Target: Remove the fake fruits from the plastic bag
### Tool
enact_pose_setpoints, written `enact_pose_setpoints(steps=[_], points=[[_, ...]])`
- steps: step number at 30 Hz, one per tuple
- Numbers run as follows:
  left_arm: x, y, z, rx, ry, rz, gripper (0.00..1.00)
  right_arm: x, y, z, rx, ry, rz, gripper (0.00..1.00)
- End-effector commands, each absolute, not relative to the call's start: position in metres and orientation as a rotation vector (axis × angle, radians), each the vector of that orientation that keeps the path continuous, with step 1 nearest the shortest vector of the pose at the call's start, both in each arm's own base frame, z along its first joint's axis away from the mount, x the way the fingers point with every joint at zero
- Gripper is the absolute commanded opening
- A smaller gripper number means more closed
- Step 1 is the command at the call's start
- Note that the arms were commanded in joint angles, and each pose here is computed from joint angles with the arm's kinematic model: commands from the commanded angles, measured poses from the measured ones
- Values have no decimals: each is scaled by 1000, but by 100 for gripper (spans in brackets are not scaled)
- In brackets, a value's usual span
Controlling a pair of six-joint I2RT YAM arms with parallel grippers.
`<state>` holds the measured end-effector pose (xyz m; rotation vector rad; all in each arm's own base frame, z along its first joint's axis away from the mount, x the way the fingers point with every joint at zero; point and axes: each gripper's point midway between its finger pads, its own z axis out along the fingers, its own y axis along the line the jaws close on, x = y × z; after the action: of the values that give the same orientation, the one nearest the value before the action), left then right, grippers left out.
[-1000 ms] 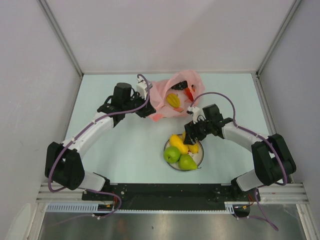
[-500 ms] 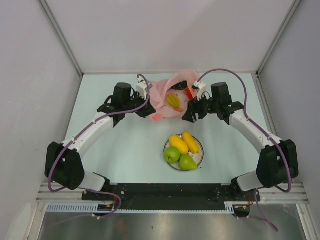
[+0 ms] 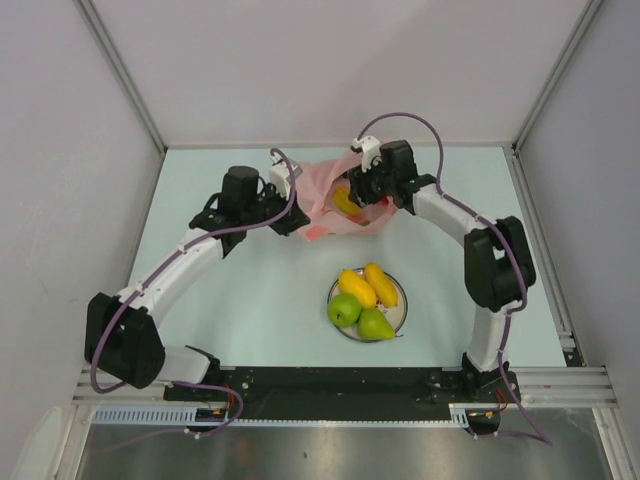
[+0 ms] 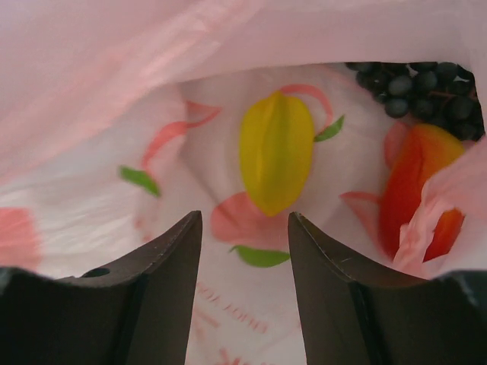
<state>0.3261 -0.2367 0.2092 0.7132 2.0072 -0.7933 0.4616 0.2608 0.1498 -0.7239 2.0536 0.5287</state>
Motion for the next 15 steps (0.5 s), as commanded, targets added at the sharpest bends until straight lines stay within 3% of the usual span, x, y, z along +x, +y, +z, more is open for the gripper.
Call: enact_pose_setpoints(steps=[1,8,15], points=[[323,-234,236,764,1889,-756,0,489,219,124,-752,2110,239,51],[322,-248,249,797,1843,-787,0,463,151,94,-683,2251,110,52],[328,-253,248,787,1858,-813,0,507,191,128,-750,2053,200,61]])
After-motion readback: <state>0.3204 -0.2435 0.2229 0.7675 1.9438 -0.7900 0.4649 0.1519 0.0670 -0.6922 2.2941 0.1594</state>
